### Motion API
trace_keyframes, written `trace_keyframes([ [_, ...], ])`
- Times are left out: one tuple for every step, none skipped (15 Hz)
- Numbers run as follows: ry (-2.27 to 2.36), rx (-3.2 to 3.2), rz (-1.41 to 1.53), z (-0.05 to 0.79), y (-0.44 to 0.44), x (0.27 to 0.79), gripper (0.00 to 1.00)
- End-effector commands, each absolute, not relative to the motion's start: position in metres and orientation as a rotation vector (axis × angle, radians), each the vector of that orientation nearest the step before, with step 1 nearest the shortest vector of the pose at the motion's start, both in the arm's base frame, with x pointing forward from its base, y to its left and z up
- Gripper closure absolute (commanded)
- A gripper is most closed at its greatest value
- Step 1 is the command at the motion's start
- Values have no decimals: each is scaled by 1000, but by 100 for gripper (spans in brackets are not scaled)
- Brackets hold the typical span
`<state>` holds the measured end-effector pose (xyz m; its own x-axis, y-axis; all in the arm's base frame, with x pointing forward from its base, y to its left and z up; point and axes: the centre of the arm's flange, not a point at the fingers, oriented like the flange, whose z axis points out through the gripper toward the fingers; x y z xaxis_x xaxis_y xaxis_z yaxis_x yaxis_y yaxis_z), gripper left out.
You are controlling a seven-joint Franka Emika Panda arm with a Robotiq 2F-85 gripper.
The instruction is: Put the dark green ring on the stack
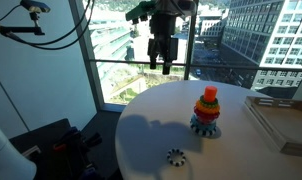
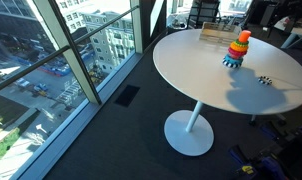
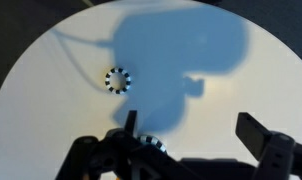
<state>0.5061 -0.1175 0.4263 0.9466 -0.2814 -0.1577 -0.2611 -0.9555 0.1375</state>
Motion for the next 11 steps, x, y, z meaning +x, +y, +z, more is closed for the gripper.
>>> trace_keyframes([
  [-434, 2974, -114, 452, -102, 469, 0],
  [-430, 2981, -79, 457, -99, 466, 0],
  [-423, 2987, -56, 460, -96, 463, 0],
  [-418, 2988, -36, 462, -93, 461, 0],
  [-411, 2988, -19, 462, -91, 460, 0],
  [-398, 3003, -74, 461, -98, 474, 0],
  [-395, 3004, -57, 462, -95, 471, 0],
  [-394, 3005, -51, 462, -93, 469, 0],
  [-393, 3005, -49, 462, -92, 468, 0],
  [-392, 3005, -50, 461, -92, 468, 0],
  [-392, 3005, -50, 461, -92, 468, 0],
])
